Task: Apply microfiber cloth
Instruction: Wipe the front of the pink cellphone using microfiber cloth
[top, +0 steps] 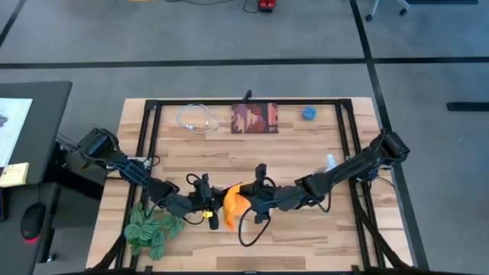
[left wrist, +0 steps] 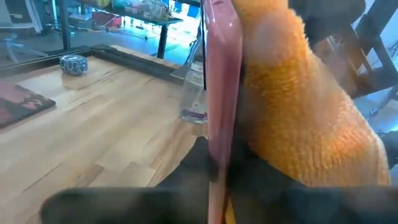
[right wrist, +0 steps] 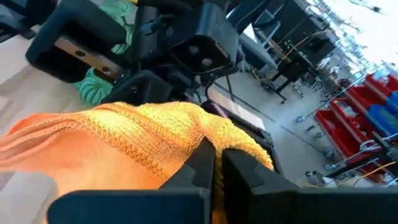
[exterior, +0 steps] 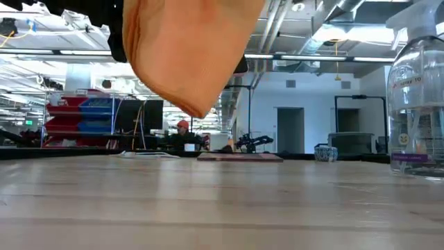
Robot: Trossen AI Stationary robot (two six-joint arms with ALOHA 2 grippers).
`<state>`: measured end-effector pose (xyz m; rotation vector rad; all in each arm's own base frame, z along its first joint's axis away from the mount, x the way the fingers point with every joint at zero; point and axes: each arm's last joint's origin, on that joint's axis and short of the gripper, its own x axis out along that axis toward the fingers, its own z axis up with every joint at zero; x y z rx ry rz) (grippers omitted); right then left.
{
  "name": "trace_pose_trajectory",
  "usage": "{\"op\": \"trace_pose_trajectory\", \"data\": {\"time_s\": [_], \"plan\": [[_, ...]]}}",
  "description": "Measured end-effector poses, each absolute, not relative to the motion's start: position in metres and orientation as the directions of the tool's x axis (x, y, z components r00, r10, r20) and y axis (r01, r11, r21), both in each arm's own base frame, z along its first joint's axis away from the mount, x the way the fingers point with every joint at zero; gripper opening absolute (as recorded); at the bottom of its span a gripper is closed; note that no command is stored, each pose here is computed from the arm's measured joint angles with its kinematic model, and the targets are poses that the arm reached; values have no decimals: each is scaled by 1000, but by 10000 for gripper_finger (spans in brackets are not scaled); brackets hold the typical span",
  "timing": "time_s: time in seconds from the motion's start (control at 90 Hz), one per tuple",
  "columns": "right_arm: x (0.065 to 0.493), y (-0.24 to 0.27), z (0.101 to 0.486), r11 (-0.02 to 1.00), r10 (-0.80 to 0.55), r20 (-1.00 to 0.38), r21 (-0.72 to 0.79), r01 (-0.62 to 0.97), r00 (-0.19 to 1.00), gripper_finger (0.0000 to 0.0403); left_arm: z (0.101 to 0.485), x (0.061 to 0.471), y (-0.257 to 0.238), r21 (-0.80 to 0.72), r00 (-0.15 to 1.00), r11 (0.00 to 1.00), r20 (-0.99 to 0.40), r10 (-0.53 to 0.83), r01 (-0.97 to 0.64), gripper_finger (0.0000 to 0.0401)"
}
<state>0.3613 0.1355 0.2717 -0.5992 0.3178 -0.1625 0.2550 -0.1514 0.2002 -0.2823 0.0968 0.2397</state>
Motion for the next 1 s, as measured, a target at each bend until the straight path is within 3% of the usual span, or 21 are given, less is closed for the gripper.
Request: {"op": "trace_pose_trajectory", "data": {"time_s": [1.0], "plan": [[361, 145, 204, 879, -227, -561, -471, -81, 796, 0, 202, 255, -152, -247, 963, 932, -107, 246, -265, 7]]}}
